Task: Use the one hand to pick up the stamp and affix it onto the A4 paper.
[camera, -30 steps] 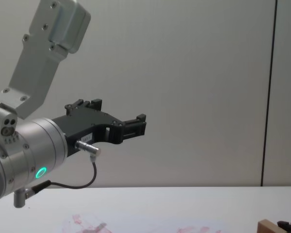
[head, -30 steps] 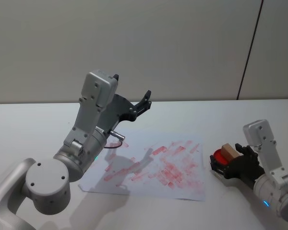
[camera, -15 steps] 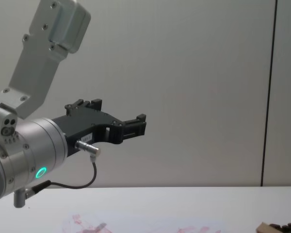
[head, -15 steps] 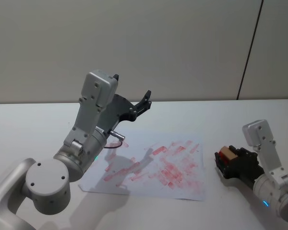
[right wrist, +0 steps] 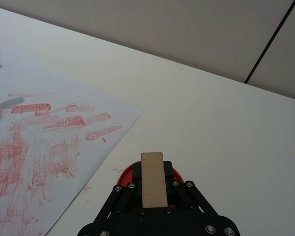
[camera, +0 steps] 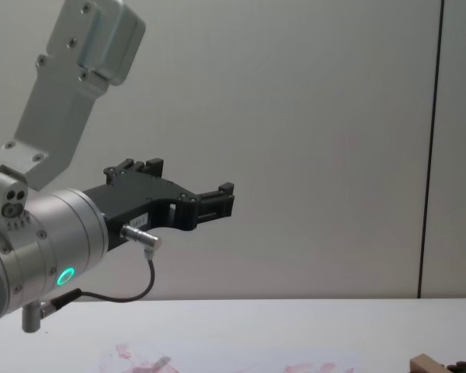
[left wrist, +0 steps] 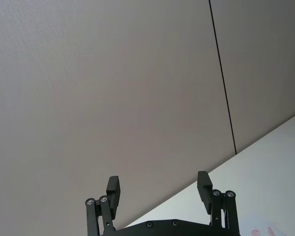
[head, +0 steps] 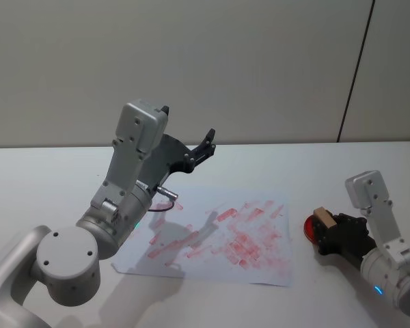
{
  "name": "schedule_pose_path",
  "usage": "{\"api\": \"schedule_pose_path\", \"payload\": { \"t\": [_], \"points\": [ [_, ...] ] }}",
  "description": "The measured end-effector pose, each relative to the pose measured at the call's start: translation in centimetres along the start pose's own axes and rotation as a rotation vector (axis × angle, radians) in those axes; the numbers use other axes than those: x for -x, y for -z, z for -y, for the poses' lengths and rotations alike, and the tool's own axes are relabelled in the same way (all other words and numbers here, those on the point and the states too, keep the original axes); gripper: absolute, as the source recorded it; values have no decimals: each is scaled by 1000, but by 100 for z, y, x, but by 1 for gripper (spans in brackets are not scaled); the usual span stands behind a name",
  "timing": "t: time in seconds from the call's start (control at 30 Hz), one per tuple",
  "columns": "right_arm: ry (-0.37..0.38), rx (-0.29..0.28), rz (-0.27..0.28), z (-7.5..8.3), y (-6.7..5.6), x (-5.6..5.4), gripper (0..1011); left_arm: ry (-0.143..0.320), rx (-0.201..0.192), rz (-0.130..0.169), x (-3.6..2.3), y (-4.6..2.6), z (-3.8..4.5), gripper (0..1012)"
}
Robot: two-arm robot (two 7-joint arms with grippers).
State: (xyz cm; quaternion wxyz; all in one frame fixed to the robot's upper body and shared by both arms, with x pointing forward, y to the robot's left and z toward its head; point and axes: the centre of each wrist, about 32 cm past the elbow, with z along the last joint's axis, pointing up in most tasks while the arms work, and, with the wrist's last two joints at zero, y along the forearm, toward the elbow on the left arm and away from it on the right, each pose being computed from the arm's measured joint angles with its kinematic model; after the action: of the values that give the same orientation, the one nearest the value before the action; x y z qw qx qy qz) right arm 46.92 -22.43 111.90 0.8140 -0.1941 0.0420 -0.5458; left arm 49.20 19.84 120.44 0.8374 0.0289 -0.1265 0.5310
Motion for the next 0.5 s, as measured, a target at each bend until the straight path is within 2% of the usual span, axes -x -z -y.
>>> {"api": "schedule_pose_path", "payload": {
  "t": [0.27, 0.5],
  "points": [
    [1, -30, 1, -3, -31, -1, 220, 0, 0, 0, 0, 0, 0, 1001],
    [-19, -114, -12, 10, -186, 5, 219, 0, 0, 0, 0, 0, 0, 1001]
  ]
}}
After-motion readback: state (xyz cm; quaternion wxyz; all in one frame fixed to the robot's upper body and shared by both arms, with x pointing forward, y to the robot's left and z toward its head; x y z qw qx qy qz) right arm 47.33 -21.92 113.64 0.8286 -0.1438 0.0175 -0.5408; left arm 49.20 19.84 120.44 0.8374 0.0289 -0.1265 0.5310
